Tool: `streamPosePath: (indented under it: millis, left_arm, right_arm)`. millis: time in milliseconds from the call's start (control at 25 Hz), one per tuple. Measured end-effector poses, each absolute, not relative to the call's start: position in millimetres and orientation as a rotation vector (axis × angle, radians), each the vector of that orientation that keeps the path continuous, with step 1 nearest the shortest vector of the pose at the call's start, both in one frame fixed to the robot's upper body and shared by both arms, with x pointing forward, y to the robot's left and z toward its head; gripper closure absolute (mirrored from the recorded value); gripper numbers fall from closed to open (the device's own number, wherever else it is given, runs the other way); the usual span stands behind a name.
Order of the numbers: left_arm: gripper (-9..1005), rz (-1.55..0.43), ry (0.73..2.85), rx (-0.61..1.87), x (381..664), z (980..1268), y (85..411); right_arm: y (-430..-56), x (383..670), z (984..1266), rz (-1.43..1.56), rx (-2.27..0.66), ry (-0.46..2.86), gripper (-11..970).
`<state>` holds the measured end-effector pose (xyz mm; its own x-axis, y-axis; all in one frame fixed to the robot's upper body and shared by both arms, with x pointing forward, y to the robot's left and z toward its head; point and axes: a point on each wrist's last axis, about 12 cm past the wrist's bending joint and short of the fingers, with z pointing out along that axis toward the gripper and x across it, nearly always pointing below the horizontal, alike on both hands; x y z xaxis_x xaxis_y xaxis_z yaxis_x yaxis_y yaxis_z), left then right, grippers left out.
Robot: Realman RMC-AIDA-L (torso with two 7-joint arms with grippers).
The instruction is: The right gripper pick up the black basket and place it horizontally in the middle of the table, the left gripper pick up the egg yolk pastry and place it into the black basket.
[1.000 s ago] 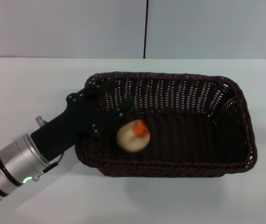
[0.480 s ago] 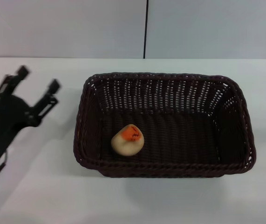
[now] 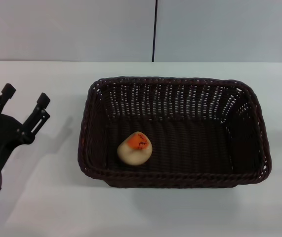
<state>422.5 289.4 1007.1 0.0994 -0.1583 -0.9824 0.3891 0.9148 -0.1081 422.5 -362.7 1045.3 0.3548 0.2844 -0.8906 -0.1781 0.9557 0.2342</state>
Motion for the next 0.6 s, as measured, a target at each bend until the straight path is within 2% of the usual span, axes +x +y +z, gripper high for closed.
streamPosePath:
  millis: [600]
  left_arm:
    - [150, -0.399, 1.446, 0.150, 408, 1001, 289]
  right_arm:
    - [-353, 432, 1043, 0.324, 0.076, 1.189, 226]
